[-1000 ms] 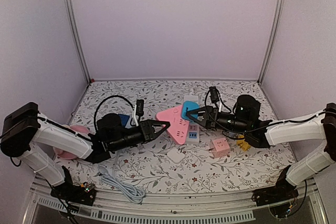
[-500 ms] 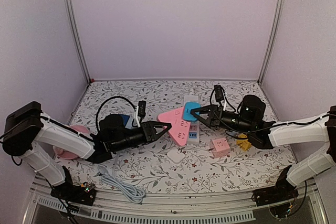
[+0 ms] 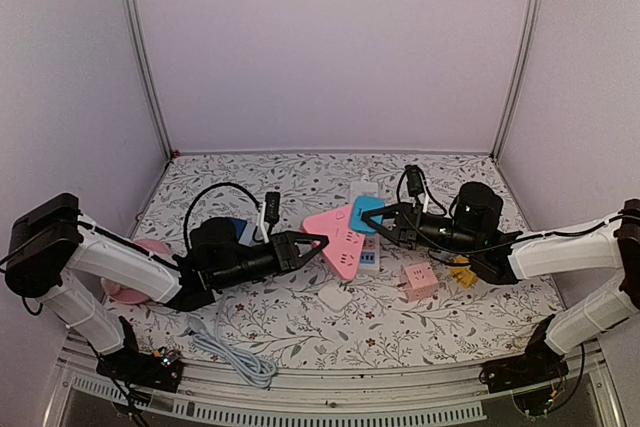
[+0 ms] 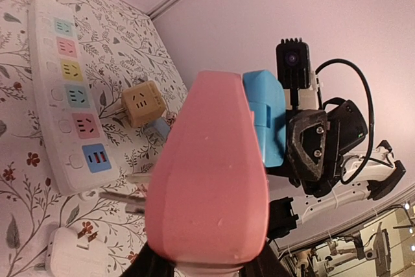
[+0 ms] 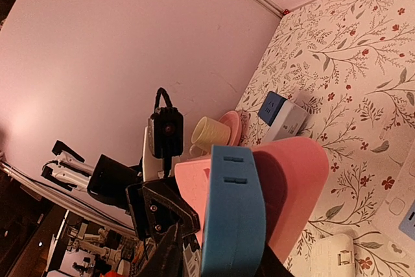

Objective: Pull the plug off the socket

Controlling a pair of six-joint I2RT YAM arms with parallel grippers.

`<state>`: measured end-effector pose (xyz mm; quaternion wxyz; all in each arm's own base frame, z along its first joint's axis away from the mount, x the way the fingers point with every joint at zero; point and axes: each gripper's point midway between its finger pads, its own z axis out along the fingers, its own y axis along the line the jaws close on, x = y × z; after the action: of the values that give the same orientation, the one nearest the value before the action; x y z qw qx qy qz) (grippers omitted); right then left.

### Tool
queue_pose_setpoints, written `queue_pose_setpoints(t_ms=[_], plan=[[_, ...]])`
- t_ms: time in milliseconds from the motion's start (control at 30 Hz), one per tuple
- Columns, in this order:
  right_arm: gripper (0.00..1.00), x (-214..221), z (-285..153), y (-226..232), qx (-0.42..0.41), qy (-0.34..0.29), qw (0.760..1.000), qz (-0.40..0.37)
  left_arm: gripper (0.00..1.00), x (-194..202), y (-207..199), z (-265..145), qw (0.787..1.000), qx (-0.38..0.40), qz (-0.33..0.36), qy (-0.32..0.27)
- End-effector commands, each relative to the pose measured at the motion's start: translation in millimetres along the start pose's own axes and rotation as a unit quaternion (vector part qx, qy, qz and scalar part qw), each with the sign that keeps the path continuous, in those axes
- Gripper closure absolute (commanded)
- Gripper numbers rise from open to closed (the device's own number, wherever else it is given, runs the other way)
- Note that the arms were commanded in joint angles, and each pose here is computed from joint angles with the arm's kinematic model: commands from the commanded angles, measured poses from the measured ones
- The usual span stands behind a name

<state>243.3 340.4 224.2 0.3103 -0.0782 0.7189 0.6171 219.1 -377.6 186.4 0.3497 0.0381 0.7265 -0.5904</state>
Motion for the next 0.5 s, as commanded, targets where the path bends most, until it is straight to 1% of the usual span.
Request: queue_pose_setpoints(t_ms=[0, 100, 167, 267, 467], plan=[[0.73, -4.6, 2.2, 5.4, -0.015, -0.001, 1.000, 0.000, 1.00, -7.7, -26.5, 2.1, 0.999, 0.039, 0.012, -0.013], [0.80, -4.5, 2.5, 7.3, -0.019, 0.001, 1.000, 0.001, 1.00, -8.5, -27.1, 2.1, 0.999, 0.039, 0.012, -0.014], [0.87, -5.1, 2.7, 9.7, -0.024, 0.001, 1.000, 0.002, 1.00, -7.8, -26.5, 2.2, 0.999, 0.038, 0.012, -0.014], [0.94, -5.6, 2.9, 13.1, -0.032, 0.001, 0.999, 0.001, 1.00, -8.0, -24.7, 1.9, 0.999, 0.036, 0.012, -0.015], [0.96, -6.2, 2.1, 22.2, -0.055, 0.002, 0.998, -0.001, 1.00, -7.5, -21.4, 1.9, 0.999, 0.030, 0.010, -0.017]])
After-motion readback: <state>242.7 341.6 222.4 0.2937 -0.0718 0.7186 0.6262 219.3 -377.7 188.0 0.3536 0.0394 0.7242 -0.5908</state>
